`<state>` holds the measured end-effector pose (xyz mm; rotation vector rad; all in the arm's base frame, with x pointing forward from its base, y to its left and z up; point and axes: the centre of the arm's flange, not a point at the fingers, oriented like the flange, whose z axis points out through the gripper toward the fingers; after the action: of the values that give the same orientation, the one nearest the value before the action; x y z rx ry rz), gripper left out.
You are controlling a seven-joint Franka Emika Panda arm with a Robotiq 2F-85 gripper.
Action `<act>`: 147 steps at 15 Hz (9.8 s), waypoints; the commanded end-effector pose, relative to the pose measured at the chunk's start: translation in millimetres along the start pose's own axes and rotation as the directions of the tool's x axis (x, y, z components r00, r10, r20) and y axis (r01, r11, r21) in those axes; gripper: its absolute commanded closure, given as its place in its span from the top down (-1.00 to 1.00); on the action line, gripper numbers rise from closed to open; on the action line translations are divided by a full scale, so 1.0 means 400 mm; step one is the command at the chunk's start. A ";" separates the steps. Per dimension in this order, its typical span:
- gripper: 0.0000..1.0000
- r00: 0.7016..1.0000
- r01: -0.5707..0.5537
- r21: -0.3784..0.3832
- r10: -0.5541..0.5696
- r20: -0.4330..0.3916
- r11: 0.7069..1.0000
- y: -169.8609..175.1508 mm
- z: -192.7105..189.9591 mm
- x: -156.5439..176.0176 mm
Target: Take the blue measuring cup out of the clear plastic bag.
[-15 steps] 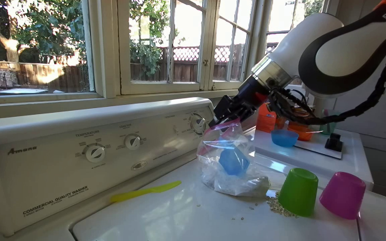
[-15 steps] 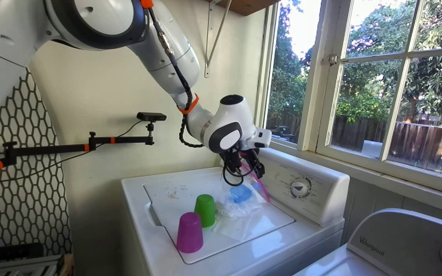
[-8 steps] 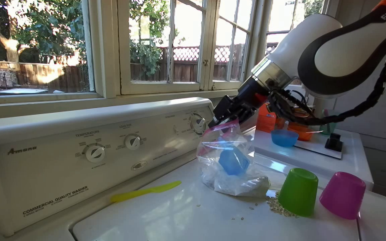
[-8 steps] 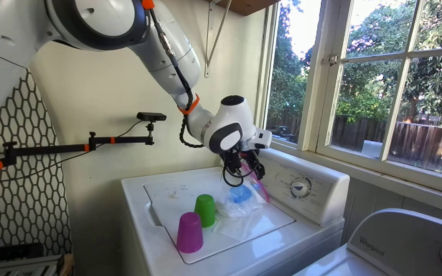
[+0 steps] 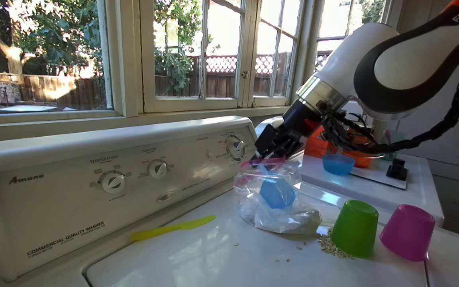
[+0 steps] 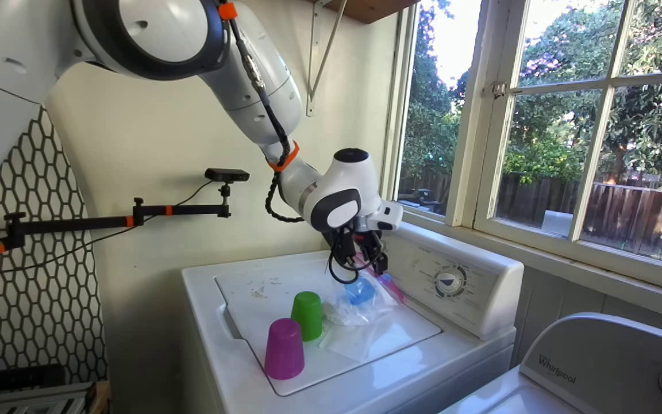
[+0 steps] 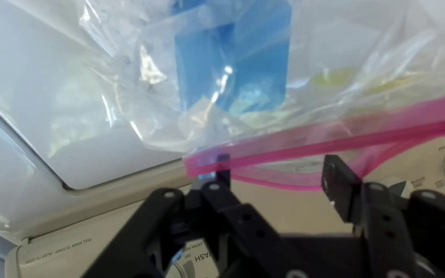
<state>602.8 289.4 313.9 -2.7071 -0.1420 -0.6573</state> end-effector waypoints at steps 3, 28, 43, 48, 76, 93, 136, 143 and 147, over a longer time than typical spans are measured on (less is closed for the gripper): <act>0.44 0.998 0.006 -0.037 -0.004 0.060 0.999 0.033 0.004 -0.009; -1.00 0.991 0.003 -0.102 0.010 0.130 0.995 0.065 0.022 -0.026; -0.98 0.947 -0.292 0.032 0.294 -0.130 0.956 0.113 -0.113 0.034; -0.98 0.920 -0.346 0.130 0.363 -0.148 0.929 0.091 -0.156 0.041; -0.98 0.940 -0.181 0.231 0.237 -0.243 0.956 -0.075 -0.393 -0.008; -0.98 0.981 0.190 0.082 -0.192 0.014 0.978 -0.237 -0.339 -0.102; -0.98 0.682 0.698 -0.126 -0.601 0.417 0.705 -0.528 -0.041 -0.198; -0.98 0.680 0.693 -0.136 -0.579 0.450 0.708 -0.526 0.047 -0.210; -0.98 0.673 0.702 -0.147 -0.584 0.454 0.696 -0.527 0.081 -0.212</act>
<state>497.2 484.4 321.1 -3.0083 -1.2559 -0.3422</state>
